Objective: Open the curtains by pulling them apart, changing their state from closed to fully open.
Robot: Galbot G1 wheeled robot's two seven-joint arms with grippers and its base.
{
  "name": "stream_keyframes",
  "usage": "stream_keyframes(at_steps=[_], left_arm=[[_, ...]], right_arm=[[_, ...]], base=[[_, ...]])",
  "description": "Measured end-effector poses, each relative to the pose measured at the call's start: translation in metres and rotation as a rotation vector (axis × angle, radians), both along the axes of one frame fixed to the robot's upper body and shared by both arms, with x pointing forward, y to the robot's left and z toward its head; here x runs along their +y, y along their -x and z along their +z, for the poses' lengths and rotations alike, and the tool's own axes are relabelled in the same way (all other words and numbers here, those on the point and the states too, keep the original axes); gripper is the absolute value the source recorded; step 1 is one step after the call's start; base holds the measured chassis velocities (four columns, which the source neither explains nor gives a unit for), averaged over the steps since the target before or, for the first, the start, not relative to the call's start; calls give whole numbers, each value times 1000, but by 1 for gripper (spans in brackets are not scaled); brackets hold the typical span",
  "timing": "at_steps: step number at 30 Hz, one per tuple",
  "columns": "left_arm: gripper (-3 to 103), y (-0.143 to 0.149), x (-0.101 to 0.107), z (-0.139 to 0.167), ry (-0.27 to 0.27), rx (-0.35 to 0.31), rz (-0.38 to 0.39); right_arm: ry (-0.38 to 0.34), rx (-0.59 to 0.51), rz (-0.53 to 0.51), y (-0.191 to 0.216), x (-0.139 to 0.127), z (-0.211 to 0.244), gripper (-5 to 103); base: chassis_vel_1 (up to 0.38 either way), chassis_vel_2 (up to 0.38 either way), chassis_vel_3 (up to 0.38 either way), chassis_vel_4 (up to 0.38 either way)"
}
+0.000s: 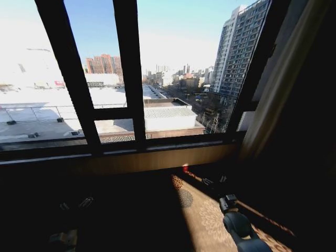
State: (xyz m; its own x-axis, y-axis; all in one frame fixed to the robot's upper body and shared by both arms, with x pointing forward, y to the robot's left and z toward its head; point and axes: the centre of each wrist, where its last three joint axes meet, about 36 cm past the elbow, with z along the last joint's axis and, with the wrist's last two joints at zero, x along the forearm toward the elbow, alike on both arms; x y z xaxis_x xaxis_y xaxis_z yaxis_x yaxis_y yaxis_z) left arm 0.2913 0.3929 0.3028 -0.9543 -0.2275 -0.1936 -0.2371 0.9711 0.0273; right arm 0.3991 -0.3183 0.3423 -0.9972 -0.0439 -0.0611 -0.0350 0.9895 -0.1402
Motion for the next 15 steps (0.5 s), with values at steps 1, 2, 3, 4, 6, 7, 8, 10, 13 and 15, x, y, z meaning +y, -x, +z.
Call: stream_keyframes(at_steps=[1, 2, 3, 4, 6, 7, 8, 10, 13, 15], left_arm=[[100, 0, 0, 0, 0, 0, 0], [100, 0, 0, 0, 0, 0, 0], [100, 0, 0, 0, 0, 0, 0], [100, 0, 0, 0, 0, 0, 0], [100, 0, 0, 0, 0, 0, 0], [100, 0, 0, 0, 0, 0, 0], [100, 0, 0, 0, 0, 0, 0], [100, 0, 0, 0, 0, 0, 0], [100, 0, 0, 0, 0, 0, 0], [100, 0, 0, 0, 0, 0, 0]], right_arm=[[0, 0, 0, 0, 0, 0, 100], [0, 0, 0, 0, 0, 0, 100], [0, 0, 0, 0, 0, 0, 100], [0, 0, 0, 0, 0, 0, 100], [0, 0, 0, 0, 0, 0, 100], [0, 0, 0, 0, 0, 0, 100], [0, 0, 0, 0, 0, 0, 100], [0, 0, 0, 0, 0, 0, 100], [0, 0, 0, 0, 0, 0, 100], [0, 0, 0, 0, 0, 0, 100]], base=[[0, 0, 0, 0], [0, 0, 0, 0], [0, 0, 0, 0], [0, 0, 0, 0], [0, 0, 0, 0], [0, 0, 0, 0], [0, 0, 0, 0], [0, 0, 0, 0], [0, 0, 0, 0], [60, 13, -28, -12]])
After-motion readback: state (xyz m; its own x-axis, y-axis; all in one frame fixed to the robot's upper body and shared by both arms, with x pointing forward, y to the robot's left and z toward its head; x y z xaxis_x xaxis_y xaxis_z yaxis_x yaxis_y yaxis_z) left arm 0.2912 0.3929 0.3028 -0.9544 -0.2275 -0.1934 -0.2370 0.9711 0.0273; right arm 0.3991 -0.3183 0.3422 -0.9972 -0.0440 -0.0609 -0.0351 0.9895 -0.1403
